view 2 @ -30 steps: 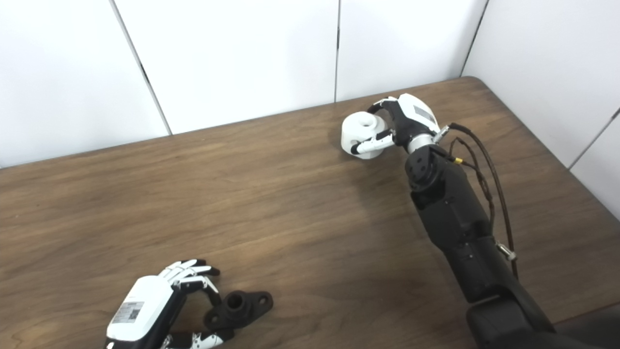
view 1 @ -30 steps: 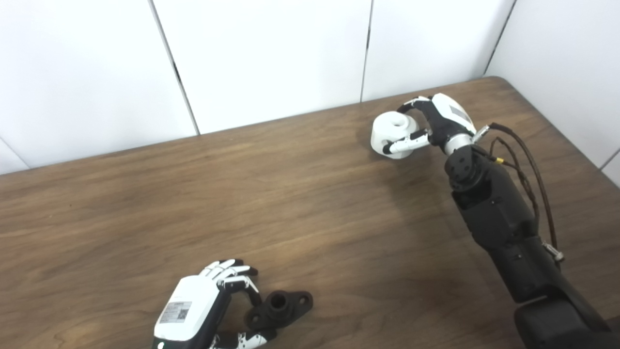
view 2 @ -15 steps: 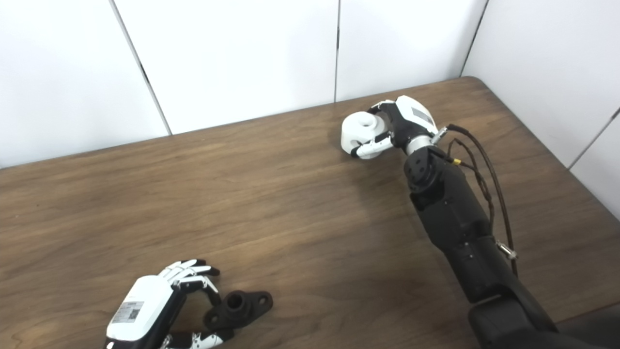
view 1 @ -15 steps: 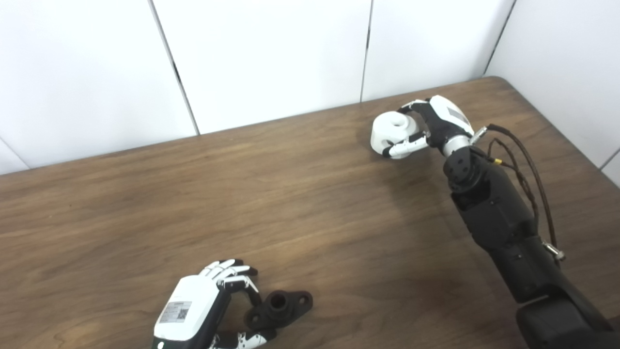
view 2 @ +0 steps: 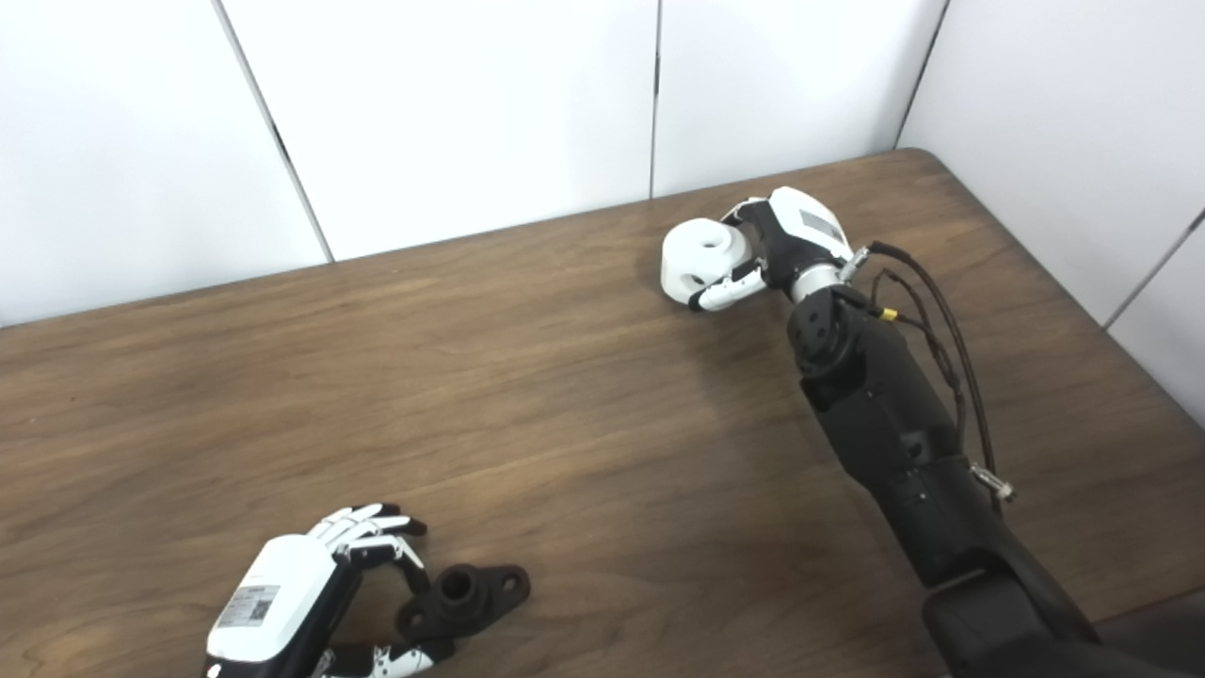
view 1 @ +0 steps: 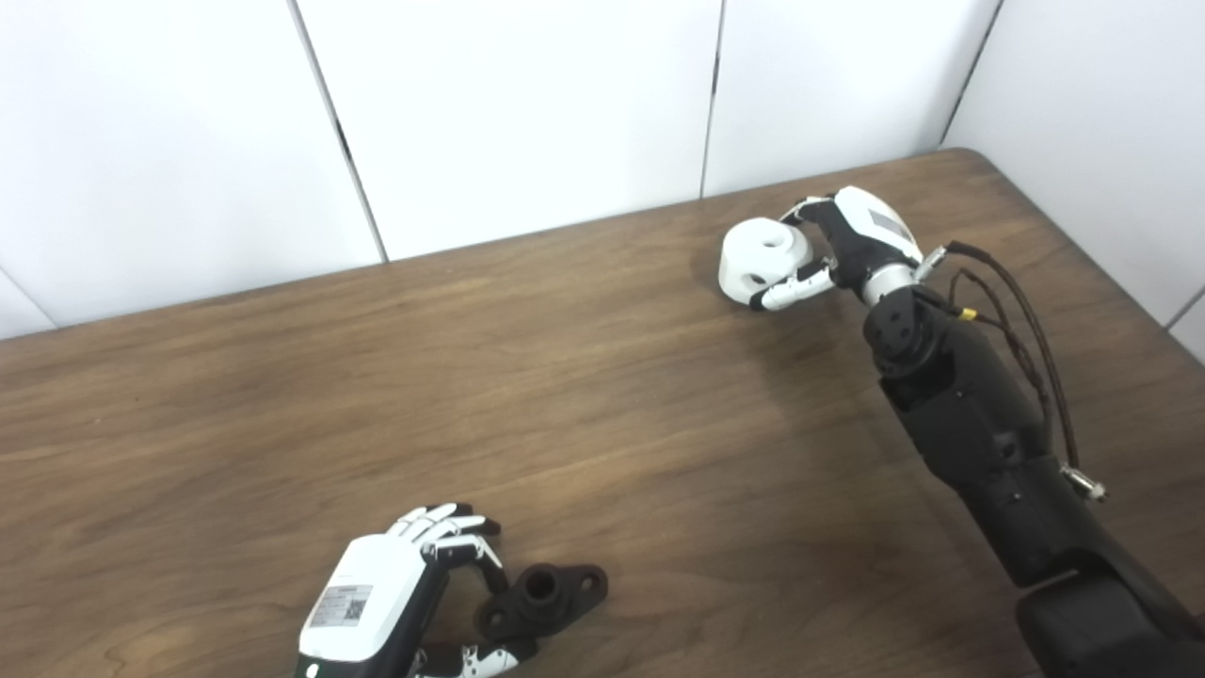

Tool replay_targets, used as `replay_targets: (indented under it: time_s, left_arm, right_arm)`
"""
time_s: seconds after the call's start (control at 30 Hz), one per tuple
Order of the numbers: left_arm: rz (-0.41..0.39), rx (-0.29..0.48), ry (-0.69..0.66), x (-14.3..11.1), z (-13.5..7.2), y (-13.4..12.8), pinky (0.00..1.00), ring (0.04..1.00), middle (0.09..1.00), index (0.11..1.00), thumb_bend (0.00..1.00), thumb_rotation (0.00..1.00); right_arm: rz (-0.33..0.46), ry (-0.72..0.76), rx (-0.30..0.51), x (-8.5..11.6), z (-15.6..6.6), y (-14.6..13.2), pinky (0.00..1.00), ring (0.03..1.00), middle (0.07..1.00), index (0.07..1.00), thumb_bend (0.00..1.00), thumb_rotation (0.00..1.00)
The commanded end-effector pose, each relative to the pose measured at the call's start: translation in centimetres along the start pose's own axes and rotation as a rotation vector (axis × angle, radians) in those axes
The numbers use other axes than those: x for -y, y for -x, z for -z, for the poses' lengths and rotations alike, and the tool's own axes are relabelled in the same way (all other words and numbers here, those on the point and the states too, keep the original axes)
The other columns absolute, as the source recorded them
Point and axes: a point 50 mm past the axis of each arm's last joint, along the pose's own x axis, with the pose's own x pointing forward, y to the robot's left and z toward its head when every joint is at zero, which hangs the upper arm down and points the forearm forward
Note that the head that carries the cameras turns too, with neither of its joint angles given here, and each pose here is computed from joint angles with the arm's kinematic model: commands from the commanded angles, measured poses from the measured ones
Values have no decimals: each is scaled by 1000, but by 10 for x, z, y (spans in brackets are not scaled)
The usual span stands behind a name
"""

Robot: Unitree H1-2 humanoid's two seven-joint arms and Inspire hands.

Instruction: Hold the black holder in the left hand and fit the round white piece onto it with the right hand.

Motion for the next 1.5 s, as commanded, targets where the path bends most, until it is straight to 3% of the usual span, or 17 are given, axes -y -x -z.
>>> replay_targets:
  time_s: [0.0,0.13,0.57,0.77,1.07,1.47]
  left_arm:
    - [94,-80,-11,12,11,10,860,864,779,486,524,56]
    - [97,-83,-9,11,10,9,863,865,781,486,524,57]
    - [98,-78,-12,12,9,9,861,867,780,487,523,57]
    - [94,-75,-1,14,8,6,860,862,777,486,523,56]
    - [102,-82,-6,17,3,0,864,864,780,486,524,57]
    - [105,-88,-5,18,-5,-7,867,865,783,486,523,56]
  right_arm:
    - [101,8,73,28,-11,-6,829,961,867,511,578,153]
    - [123,18,94,28,-10,-6,819,935,836,484,526,139]
    - [120,36,105,27,-10,-5,809,921,809,483,521,137]
    - [108,38,148,29,-13,2,823,926,805,483,521,138]
    - [75,20,228,32,-31,37,814,905,794,485,521,138]
    - [-58,-55,342,18,-58,95,836,904,776,483,522,139]
